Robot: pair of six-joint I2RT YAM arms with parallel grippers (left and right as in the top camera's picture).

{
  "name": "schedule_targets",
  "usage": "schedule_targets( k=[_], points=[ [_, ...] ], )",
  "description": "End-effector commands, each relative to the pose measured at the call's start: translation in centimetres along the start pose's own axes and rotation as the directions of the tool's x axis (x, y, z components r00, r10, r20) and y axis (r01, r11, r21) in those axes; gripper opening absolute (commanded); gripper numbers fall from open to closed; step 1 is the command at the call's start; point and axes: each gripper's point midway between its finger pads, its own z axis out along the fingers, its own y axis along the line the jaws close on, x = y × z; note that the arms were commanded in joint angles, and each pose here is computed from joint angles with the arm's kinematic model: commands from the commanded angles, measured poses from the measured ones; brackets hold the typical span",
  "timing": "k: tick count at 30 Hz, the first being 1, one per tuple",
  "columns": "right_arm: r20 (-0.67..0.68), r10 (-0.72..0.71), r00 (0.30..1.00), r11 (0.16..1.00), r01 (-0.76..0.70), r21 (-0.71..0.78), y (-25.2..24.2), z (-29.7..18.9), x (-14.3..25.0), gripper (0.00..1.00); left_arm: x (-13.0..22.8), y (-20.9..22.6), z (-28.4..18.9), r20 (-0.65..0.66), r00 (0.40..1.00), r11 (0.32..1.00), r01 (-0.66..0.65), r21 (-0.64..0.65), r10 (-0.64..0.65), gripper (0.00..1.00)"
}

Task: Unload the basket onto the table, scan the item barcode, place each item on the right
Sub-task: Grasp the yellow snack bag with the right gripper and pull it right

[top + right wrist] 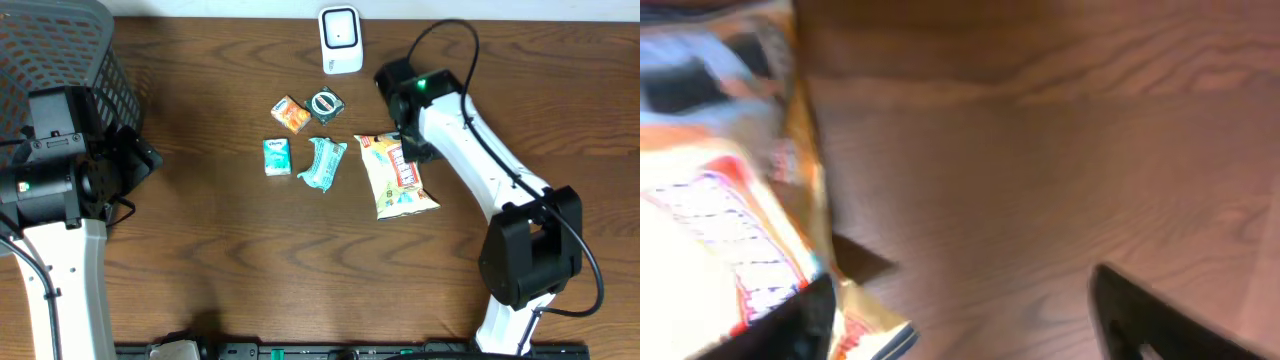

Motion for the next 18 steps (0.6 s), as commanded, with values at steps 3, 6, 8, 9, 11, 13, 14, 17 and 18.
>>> schedule_targets(
  k=[3, 6, 8, 9, 11, 13, 14, 17, 18],
  points=[
    [-0.055, 0.004, 0.998, 0.973, -0.017, -0.23, 4.2, -1.0, 0.7, 0.79, -0.1, 0.1, 0.0, 0.004, 1.0, 1.0, 0.012, -0.003, -0.012, 0.98],
    [-0.065, -0.002, 0.998, 0.963, -0.015, -0.27, 5.3, -0.7, 1.0, 0.64, -0.1, 0.1, 0.0, 0.003, 1.0, 1.0, 0.012, -0.003, -0.012, 0.98],
    [-0.061, 0.0, 0.998, 0.962, -0.017, -0.271, 5.6, -0.2, 1.1, 0.47, -0.1, 0.1, 0.0, 0.004, 1.0, 1.0, 0.012, -0.003, -0.012, 0.98],
    [-0.058, 0.003, 0.998, 0.962, -0.019, -0.272, 5.8, 0.2, 1.1, 0.36, -0.1, 0.1, 0.0, 0.004, 1.0, 1.0, 0.012, -0.003, -0.012, 0.98],
    [-0.055, 0.007, 0.998, 0.962, -0.022, -0.274, 6.1, 0.9, 1.2, 0.16, -0.1, 0.1, 0.0, 0.003, 1.0, 1.0, 0.012, -0.003, -0.012, 0.98],
    [-0.056, 0.007, 0.998, 0.962, -0.022, -0.274, 6.5, 1.9, 1.6, 0.04, -0.1, 0.1, 0.0, 0.004, 1.0, 1.0, 0.012, -0.003, -0.012, 0.98],
    [-0.059, 0.005, 0.998, 0.962, -0.021, -0.272, 6.6, 2.4, 1.9, 0.02, -0.1, 0.1, 0.0, 0.004, 1.0, 1.0, 0.012, -0.003, -0.012, 0.98],
    [-0.063, 0.004, 0.998, 0.961, -0.021, -0.276, 7.4, 4.3, 2.8, 0.01, -0.1, 0.1, 0.0, 0.003, 1.0, 1.0, 0.012, -0.003, -0.012, 0.97],
    [-0.066, 0.003, 0.998, 0.959, -0.021, -0.283, 7.8, 4.9, 3.2, 0.01, -0.1, 0.1, 0.0, 0.004, 1.0, 1.0, 0.012, -0.003, -0.012, 0.98]
  ],
)
